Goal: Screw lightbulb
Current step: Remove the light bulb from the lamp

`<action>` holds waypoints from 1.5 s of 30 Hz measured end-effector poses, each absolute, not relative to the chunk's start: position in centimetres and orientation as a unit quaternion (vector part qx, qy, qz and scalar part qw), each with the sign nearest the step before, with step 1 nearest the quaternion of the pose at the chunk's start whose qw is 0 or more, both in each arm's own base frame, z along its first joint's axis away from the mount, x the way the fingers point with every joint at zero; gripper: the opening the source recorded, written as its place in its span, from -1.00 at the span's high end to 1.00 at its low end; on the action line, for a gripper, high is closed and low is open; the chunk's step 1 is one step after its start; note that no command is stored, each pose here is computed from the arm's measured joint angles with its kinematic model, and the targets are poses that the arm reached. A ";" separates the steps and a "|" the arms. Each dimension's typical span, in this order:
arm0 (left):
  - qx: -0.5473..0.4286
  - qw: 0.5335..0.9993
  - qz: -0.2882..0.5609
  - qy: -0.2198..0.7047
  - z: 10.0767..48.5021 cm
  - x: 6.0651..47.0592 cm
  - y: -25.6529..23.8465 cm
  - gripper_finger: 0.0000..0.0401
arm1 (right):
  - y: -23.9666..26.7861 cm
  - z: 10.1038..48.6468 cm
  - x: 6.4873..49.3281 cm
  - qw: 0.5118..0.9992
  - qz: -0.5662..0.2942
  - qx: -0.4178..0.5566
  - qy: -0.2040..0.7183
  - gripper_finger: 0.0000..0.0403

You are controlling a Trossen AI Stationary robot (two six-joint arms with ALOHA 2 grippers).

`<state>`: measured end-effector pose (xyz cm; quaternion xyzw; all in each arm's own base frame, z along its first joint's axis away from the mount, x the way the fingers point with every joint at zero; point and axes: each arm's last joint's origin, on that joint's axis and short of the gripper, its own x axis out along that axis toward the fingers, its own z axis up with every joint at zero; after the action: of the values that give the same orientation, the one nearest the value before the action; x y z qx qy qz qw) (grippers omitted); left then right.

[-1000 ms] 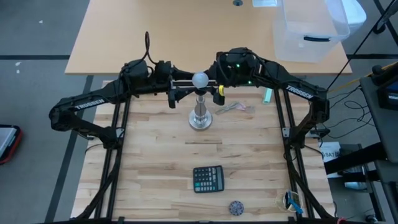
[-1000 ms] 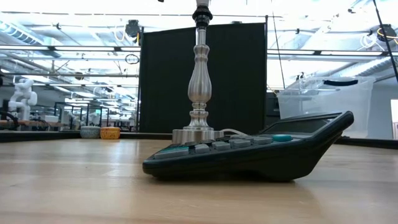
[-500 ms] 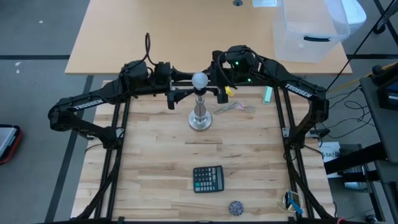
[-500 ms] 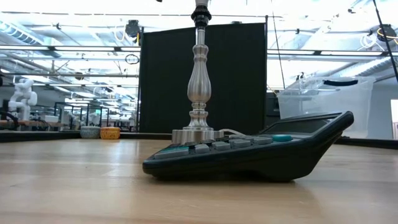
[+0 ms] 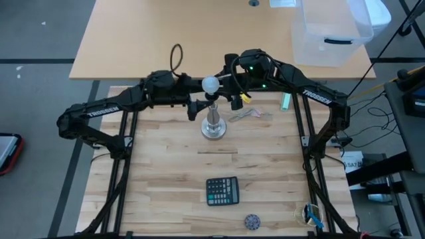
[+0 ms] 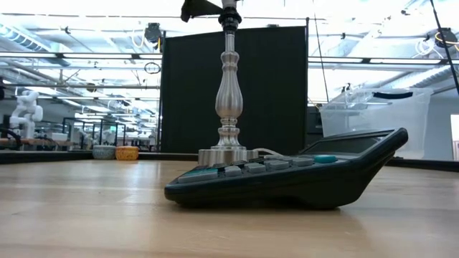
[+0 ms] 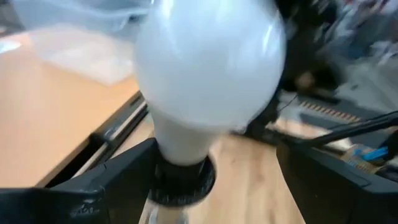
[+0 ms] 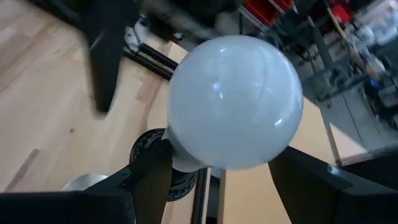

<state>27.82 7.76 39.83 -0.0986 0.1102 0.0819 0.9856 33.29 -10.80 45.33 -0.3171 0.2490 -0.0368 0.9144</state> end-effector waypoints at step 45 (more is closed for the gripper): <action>-0.069 0.995 0.035 0.069 41.3 26.9 7.3 -0.41 | -8.8 45.6 34.3 0.980 -0.039 0.000 0.197 -0.24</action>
<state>26.88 7.26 41.33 -0.0690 0.0686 0.0353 0.9946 34.33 -8.79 45.60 -0.0001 0.1970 -0.0391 0.9796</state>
